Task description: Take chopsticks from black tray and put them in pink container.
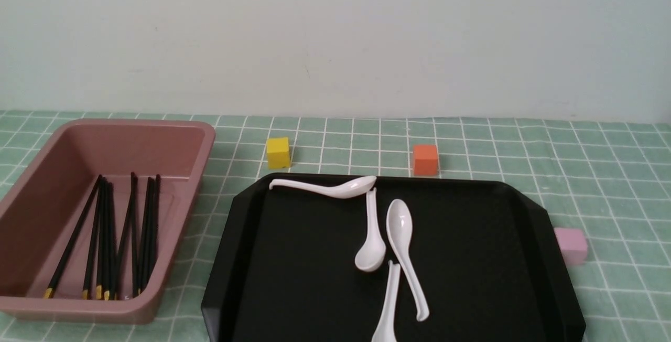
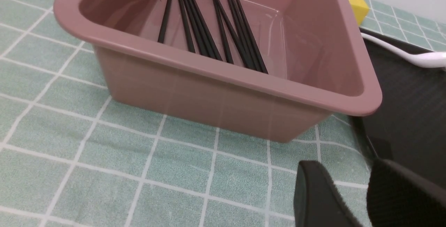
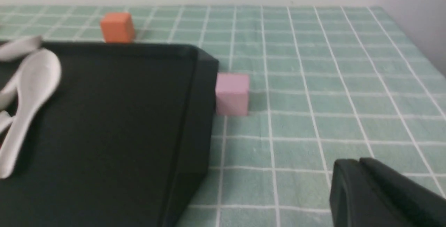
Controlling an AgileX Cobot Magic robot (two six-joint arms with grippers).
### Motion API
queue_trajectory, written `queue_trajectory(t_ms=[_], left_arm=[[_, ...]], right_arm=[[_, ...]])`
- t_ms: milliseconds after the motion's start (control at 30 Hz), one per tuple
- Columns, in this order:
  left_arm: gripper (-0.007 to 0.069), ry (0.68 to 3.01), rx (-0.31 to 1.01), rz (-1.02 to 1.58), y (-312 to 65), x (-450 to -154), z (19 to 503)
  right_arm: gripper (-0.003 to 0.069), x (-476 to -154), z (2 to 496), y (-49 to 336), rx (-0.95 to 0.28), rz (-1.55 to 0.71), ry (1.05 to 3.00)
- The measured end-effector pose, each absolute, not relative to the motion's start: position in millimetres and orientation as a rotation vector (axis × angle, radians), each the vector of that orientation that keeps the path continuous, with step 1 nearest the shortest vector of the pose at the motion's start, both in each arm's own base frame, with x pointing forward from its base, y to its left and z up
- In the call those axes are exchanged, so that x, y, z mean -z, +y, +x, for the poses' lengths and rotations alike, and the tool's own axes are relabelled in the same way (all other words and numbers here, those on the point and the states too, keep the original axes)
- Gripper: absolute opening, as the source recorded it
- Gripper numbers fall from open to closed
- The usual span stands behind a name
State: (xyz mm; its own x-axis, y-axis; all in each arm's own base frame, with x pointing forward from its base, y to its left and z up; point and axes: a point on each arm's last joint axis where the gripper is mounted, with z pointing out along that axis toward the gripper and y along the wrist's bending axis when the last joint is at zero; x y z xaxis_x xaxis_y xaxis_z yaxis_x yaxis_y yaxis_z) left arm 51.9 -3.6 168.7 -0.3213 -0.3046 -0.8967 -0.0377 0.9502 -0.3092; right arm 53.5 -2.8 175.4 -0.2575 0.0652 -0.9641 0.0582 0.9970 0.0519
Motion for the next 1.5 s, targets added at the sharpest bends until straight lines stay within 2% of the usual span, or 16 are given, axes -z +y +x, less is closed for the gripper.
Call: queue_trajectory(t_ms=[1500], left_arm=[[0.0238,1.886,0.273,-0.249,-3.6,-168.7,51.9]], right_arm=[[0.0094,-174.7,52.8,-2.8,-0.006,0.092,1.853]])
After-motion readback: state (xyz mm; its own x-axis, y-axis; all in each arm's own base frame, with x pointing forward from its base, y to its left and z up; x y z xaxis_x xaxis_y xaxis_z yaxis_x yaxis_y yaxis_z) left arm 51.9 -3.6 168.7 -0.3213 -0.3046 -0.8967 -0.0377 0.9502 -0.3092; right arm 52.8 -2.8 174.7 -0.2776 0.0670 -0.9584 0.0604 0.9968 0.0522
